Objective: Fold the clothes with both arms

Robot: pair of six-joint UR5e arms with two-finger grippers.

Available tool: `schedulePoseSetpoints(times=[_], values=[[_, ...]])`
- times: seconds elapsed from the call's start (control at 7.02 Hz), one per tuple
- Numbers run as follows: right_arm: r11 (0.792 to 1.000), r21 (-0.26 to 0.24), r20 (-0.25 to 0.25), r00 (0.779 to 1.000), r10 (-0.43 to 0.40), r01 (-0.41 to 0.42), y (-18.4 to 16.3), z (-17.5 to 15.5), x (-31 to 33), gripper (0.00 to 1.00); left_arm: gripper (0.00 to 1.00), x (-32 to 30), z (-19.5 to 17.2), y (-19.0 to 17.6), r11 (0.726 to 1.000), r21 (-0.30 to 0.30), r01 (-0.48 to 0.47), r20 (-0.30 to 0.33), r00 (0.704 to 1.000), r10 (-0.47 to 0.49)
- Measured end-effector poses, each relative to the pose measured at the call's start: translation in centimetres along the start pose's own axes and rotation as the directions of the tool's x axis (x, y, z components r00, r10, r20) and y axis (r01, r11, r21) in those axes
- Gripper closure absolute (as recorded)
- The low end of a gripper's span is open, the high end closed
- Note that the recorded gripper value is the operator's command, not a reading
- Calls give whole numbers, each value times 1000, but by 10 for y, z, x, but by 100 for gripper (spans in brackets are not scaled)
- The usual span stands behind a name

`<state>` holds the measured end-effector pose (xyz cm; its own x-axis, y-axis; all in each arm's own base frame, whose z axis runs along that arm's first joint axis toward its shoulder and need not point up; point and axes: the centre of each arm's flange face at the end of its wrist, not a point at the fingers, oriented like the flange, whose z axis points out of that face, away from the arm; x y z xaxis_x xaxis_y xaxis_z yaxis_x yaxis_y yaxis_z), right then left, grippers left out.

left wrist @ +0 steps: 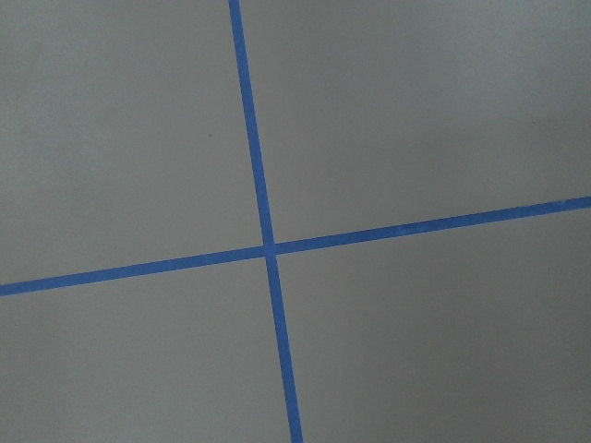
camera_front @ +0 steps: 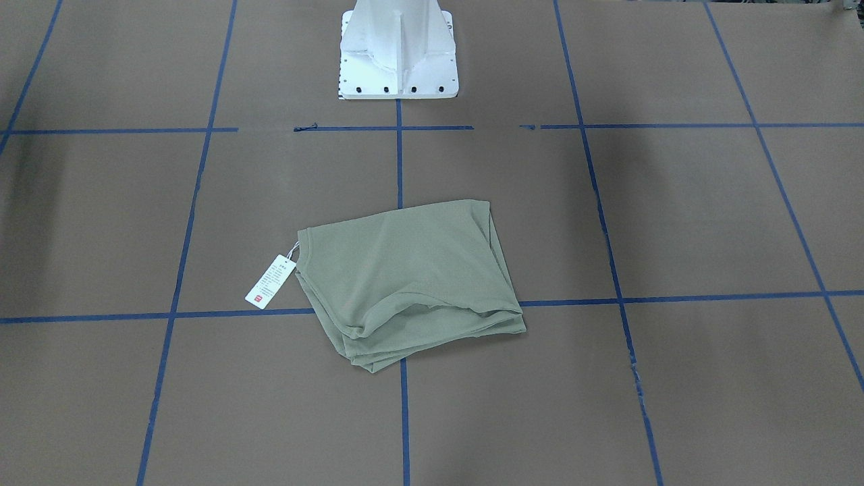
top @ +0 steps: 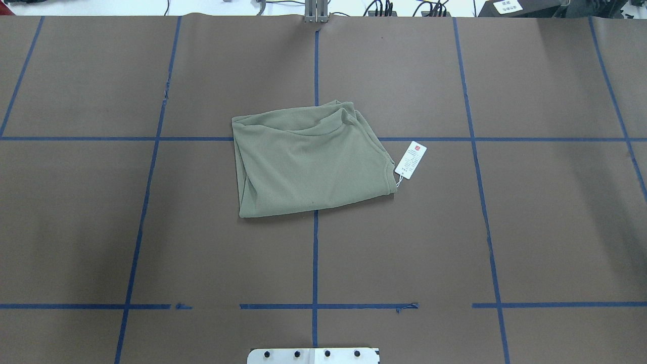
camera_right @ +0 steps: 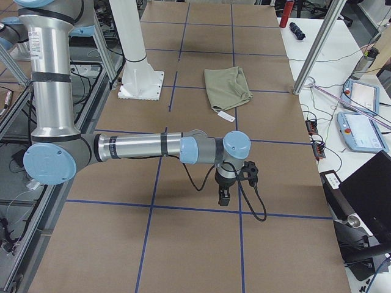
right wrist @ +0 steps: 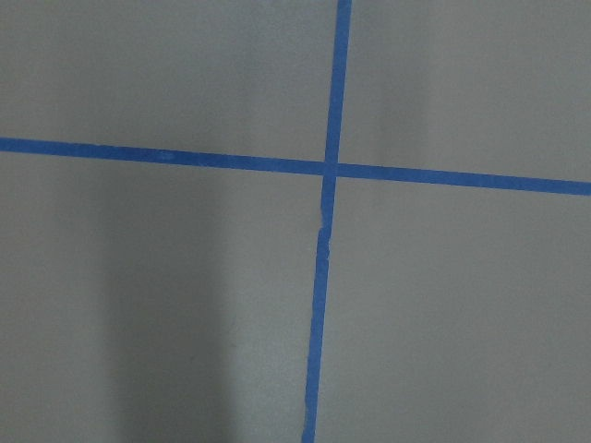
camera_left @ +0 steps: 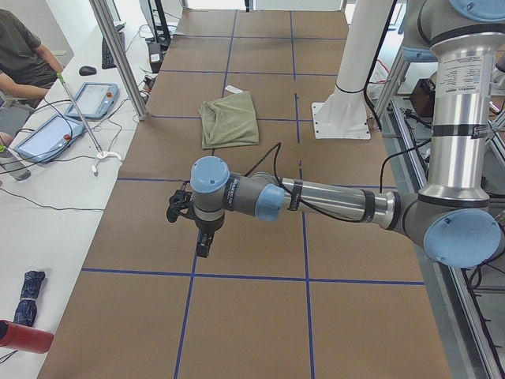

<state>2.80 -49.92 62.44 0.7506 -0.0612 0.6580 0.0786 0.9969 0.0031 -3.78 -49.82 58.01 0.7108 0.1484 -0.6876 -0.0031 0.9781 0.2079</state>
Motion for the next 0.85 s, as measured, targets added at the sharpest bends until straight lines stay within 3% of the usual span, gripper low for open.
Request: schedulePoseSetpoints(times=[0.57, 0.85], values=[[1000, -13, 3, 1000, 22, -22, 13, 7, 6, 0, 0, 10, -9, 0, 1000, 0, -2, -5, 1000, 2], [1000, -5, 31, 999, 16, -16, 14, 5, 1, 0, 0, 15, -14, 3, 1000, 8, -10, -7, 1000, 10]])
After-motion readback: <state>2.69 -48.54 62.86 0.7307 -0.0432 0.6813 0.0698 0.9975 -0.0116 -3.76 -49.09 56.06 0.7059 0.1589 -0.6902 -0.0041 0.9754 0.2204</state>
